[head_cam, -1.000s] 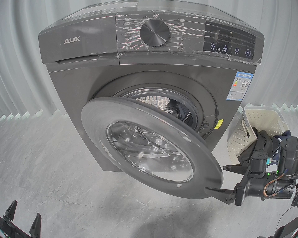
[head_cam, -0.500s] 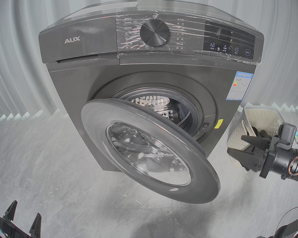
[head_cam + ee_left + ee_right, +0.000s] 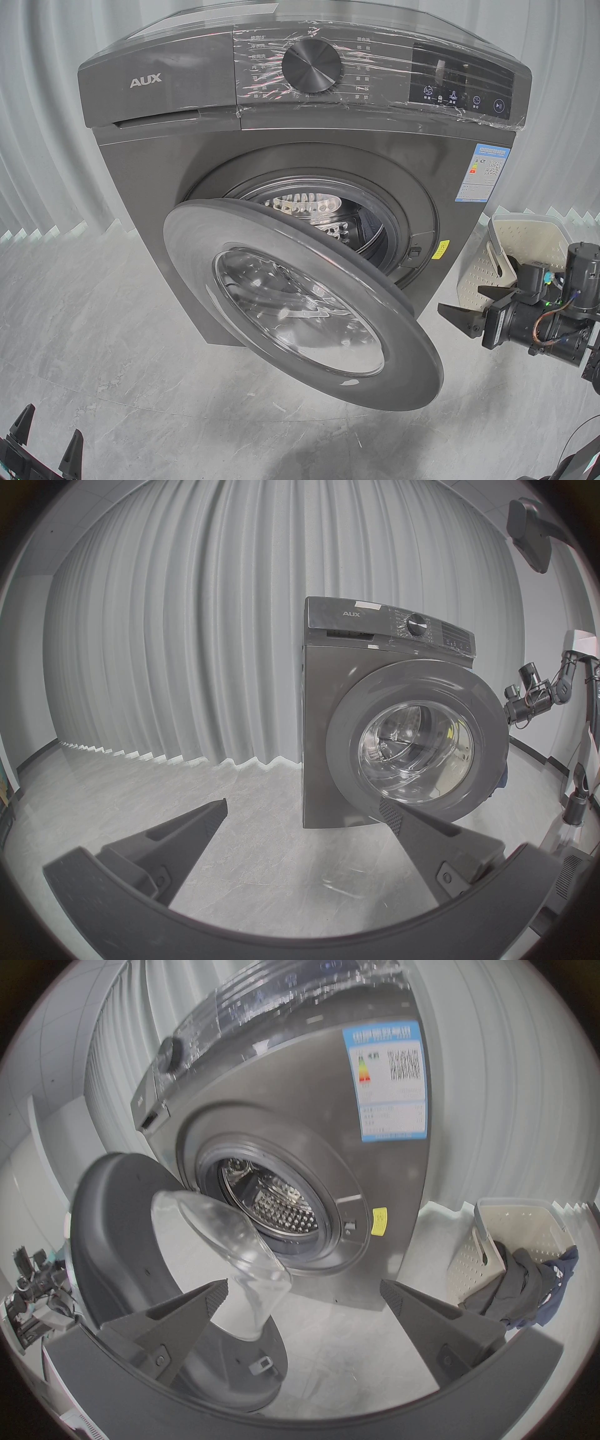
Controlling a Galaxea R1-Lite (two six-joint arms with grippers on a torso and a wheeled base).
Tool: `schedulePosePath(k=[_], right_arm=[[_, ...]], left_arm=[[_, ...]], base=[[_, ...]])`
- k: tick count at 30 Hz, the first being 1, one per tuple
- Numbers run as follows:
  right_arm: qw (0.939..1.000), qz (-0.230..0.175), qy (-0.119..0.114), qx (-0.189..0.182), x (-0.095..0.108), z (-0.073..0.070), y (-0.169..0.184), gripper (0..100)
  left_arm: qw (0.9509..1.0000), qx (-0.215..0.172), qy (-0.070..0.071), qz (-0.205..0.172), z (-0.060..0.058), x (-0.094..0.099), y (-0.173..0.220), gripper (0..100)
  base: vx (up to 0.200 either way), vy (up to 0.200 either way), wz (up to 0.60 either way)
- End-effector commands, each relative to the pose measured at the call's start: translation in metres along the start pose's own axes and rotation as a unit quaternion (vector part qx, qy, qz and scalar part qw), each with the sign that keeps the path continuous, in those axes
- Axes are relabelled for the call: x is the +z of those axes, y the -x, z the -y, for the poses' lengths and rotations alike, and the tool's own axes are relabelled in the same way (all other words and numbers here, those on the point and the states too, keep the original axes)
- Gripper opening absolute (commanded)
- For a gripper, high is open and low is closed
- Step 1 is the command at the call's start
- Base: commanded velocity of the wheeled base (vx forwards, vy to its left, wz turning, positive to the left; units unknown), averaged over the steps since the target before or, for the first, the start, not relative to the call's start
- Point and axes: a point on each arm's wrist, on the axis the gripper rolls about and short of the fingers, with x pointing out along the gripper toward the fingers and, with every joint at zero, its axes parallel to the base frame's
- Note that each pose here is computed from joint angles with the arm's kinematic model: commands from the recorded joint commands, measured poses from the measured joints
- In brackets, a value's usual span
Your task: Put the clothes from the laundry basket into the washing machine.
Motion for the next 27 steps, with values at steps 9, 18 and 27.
schedulePosePath(k=[9, 18, 27], right_arm=[[0.9954, -0.078, 0.018, 0.052, -0.037, -0.025, -0.013, 100], [0.9927, -0.073, 0.029, 0.092, -0.040, -0.040, 0.001, 100], [0.9989, -0.047, 0.006, 0.002, -0.018, -0.013, -0.043, 100]], left_arm=[[1.0000, 0.000, 0.000, 0.001, 0.000, -0.005, 0.000, 100], [1.0000, 0.000, 0.000, 0.001, 0.000, -0.005, 0.000, 100], [1.0000, 0.000, 0.000, 0.000, 0.000, -0.005, 0.000, 100]], base=[[0.000, 0.000, 0.00], [0.000, 0.000, 0.00], [0.000, 0.000, 0.00]])
